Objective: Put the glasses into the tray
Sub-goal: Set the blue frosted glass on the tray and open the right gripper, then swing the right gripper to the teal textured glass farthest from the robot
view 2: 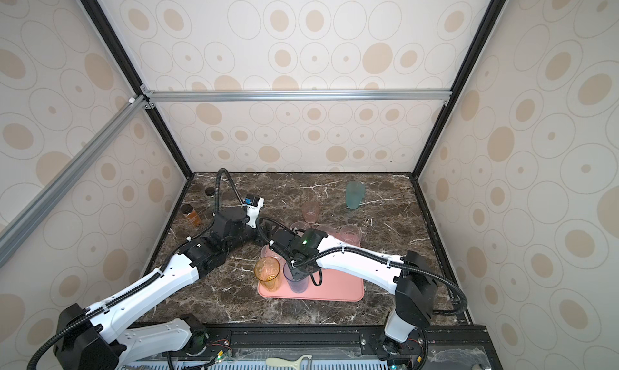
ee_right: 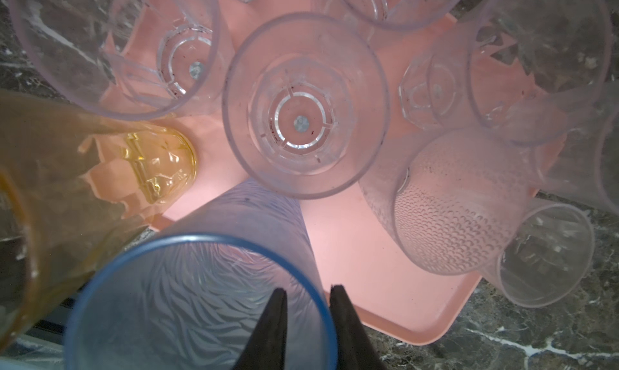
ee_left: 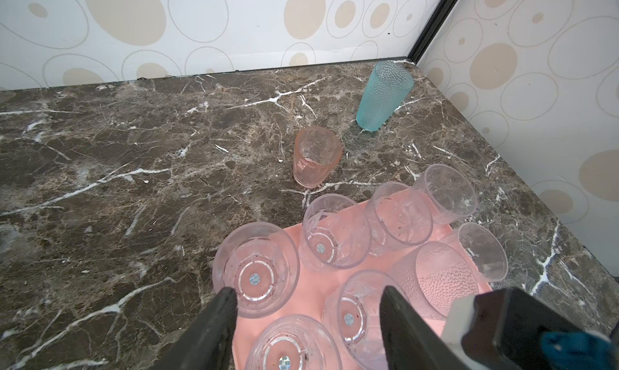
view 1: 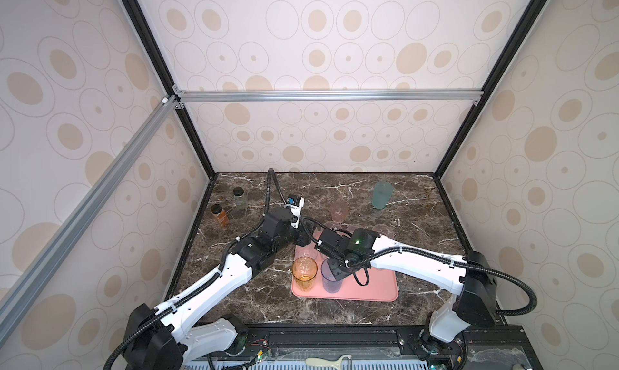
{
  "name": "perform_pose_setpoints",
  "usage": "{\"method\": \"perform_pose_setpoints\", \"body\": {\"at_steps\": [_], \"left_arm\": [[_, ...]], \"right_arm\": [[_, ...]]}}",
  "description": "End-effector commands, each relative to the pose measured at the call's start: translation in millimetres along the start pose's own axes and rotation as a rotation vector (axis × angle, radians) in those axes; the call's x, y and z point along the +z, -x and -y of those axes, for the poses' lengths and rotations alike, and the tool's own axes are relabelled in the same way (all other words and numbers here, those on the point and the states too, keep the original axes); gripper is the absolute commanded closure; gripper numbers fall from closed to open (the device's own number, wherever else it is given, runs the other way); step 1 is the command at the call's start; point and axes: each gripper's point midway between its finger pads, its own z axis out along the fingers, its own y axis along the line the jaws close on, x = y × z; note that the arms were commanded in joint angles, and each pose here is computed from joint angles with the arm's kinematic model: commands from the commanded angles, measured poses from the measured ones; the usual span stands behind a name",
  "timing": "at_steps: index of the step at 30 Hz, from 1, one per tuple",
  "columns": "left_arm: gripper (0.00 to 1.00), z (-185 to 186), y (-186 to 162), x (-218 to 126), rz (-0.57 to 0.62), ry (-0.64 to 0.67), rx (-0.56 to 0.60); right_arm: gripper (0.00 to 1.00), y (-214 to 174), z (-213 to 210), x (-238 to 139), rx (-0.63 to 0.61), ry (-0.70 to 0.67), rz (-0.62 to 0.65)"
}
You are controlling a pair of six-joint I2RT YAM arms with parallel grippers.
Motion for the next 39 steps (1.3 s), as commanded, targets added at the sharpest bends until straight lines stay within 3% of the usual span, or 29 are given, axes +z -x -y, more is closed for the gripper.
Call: {"method": "perform_pose_setpoints", "body": {"at_steps": [1,12,20,28,39], "left_arm": [[0.33,0,12,-2,0.024,0.008,0.018],[0.29,-8,44,-14,0.121,0.059,0.022],[0.27,-35,86,-34,0.357,0.225,-0.026],[0.28,-29,97,-1,0.366,0.23,0.057],[0.3,7,90,69,0.267,0.145,0.167]], "right_arm": [[0.7,1,-1,-12,0.004,0.008,0.0],[0.57,45,13,-72,-0.027,0.047,0.152],[0.58,100,60,-91,0.191,0.138,0.341],[0.59,139,111,-60,0.419,0.211,0.382],[0.6,148,143,-8,0.511,0.224,0.289]]}}
